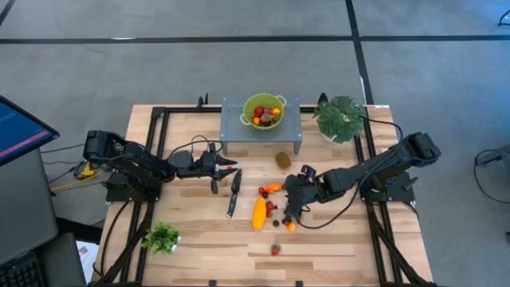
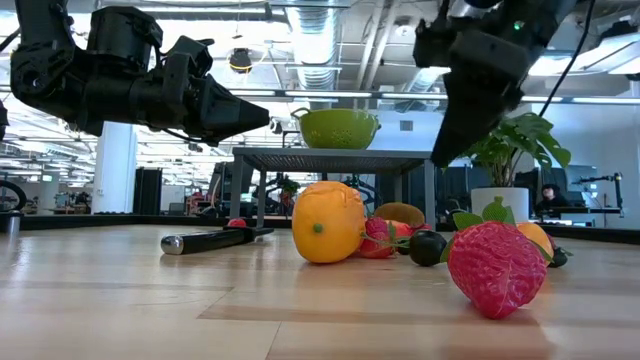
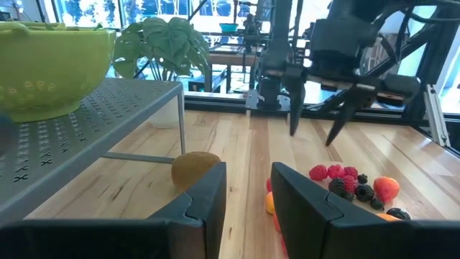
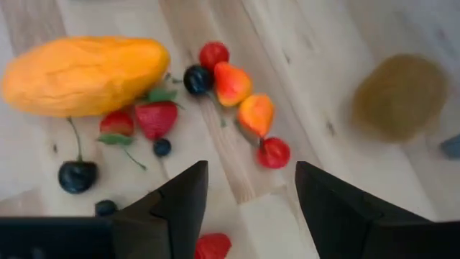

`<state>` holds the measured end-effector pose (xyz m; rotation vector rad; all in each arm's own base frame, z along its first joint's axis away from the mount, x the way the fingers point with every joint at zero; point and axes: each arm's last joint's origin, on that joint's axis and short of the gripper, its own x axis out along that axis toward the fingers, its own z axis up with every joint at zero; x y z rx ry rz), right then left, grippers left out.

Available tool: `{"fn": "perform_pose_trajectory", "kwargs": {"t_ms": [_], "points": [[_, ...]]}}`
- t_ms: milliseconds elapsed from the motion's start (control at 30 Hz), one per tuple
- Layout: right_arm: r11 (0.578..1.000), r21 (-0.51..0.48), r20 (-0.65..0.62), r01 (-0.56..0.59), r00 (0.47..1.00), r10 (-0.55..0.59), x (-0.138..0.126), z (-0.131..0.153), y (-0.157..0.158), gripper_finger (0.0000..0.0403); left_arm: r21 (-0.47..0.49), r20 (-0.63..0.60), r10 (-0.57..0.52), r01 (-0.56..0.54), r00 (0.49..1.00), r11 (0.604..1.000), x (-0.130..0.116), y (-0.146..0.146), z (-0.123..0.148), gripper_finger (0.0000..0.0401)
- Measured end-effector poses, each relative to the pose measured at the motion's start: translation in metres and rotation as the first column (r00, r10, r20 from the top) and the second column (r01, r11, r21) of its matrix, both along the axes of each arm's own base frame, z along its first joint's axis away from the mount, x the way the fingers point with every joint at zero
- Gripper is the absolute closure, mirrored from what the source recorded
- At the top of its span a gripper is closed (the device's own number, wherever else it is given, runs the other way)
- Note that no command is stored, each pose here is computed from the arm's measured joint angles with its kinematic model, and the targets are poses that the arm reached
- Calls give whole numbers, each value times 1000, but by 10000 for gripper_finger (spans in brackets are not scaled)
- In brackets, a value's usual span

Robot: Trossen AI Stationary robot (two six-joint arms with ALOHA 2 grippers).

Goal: Pick & Place Fruit
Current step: Put the blackberry into the green strainer bowl on the shelf

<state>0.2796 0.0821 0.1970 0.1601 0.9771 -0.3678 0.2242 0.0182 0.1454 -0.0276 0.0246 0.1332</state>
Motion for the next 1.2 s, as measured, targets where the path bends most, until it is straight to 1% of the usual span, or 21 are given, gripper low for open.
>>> {"fn": "perform_pose_trajectory", "kwargs": {"t_ms": [133,367,500,600,700,900,1033,1200], "points": [[997,79,31,7,999,-10,-1,-6,5,193,0,0,-1,1,1000,1000,0,0,0,295],[993,108,79,-52,996,44,-4,-14,26,205,0,0,-1,1,1000,1000,0,0,0,295],[992,90,61,-90,995,85,-1,-30,38,213,0,0,-4,4,1000,1000,0,0,0,295],[991,52,0,-123,992,123,0,-47,43,217,0,0,-4,4,1000,1000,0,0,0,295],[992,36,-24,-120,992,121,4,-59,44,221,0,0,-4,4,1000,1000,0,0,0,295],[993,25,-23,-116,993,117,5,-63,44,232,0,0,-3,3,1000,1000,0,0,0,295],[996,25,-53,-91,994,92,2,-65,43,241,0,0,-3,3,1000,1000,0,0,0,295],[997,30,-57,-69,996,71,2,-65,41,252,0,0,1,-1,1000,1000,0,0,0,295]]}}
